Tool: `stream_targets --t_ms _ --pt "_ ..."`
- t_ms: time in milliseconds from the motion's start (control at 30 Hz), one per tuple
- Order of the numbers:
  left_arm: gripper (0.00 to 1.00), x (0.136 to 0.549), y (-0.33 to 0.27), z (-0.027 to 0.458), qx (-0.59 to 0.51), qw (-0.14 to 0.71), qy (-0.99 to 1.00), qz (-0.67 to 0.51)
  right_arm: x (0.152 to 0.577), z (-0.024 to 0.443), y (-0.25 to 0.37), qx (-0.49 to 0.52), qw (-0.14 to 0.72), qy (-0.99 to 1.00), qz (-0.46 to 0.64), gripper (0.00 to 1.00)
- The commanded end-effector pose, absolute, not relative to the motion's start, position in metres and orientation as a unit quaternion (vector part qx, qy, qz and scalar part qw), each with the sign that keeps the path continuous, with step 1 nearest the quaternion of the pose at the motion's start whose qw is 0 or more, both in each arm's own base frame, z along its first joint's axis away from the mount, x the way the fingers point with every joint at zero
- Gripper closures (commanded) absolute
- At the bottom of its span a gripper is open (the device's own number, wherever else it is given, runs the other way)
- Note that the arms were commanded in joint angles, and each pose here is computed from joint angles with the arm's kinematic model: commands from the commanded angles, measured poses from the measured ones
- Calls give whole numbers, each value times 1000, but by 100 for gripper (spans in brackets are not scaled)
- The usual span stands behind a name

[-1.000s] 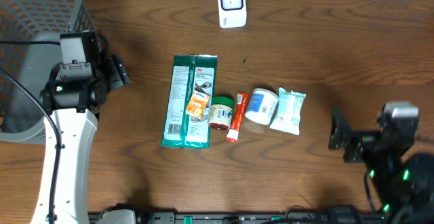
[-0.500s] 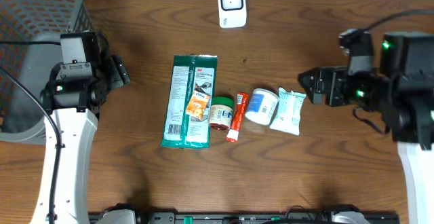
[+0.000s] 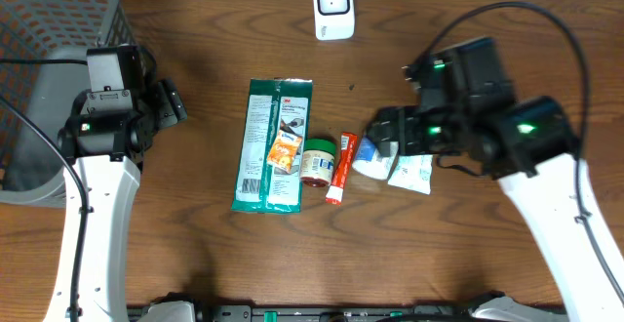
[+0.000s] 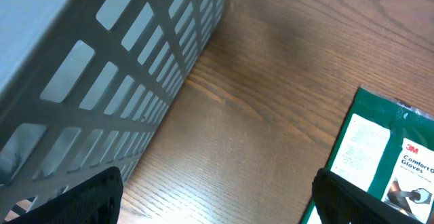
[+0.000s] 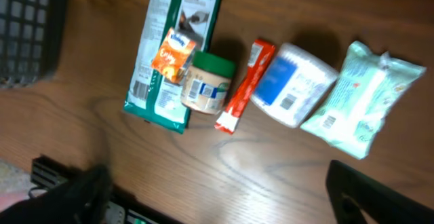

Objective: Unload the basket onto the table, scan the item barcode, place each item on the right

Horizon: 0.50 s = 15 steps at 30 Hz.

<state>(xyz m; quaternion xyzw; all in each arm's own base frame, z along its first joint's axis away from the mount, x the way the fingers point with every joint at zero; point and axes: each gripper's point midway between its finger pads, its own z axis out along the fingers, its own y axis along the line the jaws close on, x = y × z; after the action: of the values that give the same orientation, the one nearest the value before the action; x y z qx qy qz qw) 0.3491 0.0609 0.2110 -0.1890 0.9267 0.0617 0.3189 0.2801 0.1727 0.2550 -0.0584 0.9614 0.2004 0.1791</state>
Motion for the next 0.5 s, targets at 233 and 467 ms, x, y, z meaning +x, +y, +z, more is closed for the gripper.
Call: stream_targets --t_ms 233,467 --pt "13 353 62 216 -197 326 923 61 272 184 240 -59 80 983 156 7" --pt "13 353 62 216 -197 326 923 61 284 136 282 -71 74 986 134 20"
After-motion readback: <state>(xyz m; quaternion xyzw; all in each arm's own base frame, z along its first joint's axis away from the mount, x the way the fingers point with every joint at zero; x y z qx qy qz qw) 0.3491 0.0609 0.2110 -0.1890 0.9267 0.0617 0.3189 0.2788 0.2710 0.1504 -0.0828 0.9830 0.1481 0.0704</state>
